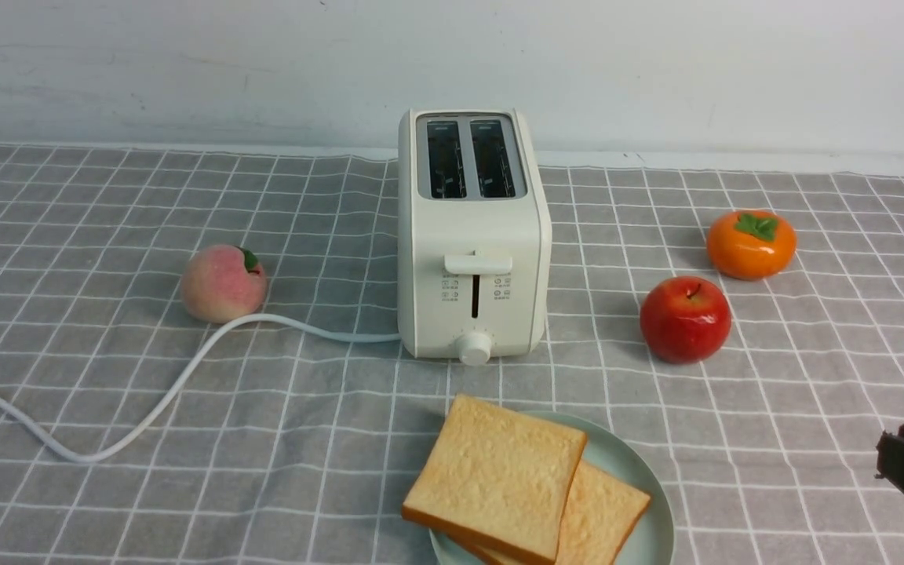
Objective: Take toasted bread from bread machine on grey coffee table place on plate.
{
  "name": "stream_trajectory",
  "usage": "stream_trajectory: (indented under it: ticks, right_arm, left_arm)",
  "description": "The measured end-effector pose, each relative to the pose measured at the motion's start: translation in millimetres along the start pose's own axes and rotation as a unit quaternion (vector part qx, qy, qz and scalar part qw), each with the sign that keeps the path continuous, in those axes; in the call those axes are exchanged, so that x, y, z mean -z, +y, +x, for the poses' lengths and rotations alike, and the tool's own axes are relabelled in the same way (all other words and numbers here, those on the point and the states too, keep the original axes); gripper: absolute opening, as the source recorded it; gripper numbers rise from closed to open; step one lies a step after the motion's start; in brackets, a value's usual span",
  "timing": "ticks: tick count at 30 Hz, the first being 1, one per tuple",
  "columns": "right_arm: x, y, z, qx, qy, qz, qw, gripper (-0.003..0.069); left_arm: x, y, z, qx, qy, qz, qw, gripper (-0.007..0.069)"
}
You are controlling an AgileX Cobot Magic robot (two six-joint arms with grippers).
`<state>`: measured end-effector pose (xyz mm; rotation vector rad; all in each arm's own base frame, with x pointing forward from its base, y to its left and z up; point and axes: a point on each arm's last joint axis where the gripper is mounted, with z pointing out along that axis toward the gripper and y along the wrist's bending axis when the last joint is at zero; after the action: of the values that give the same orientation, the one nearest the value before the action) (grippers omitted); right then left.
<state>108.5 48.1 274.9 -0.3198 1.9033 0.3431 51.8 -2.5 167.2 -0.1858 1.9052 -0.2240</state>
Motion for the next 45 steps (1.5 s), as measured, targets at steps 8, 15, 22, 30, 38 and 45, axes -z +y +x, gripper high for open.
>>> stream_trajectory:
  ticks: [8,15,22,30,38,45]
  right_arm:
    - [8,-1,3,-0.002,-0.010,0.004,1.000,0.0103]
    - [39,-10,3,-0.015,-0.078,0.054,0.995,0.0111]
    - [64,-11,4,-0.019,-0.140,0.089,0.986,0.0122]
    - [69,-15,4,0.009,-0.148,0.129,0.980,0.0128]
    - [67,-18,27,-0.037,-0.054,0.168,0.984,0.0136]
    - [47,-27,77,-0.068,-0.013,0.198,0.978,0.0144]
  left_arm:
    - [0,0,-1,-0.001,-0.003,0.003,1.000,-0.0012]
    - [0,0,-1,-0.002,-0.003,0.003,1.000,-0.0006]
    - [0,-1,-1,-0.002,-0.004,0.004,1.000,0.0000]
    - [0,-1,-1,-0.002,-0.004,0.004,1.000,0.0000]
    - [0,-1,-1,-0.002,-0.004,0.004,1.000,0.0000]
    - [0,-1,-1,-0.002,-0.004,0.004,1.000,0.0000]
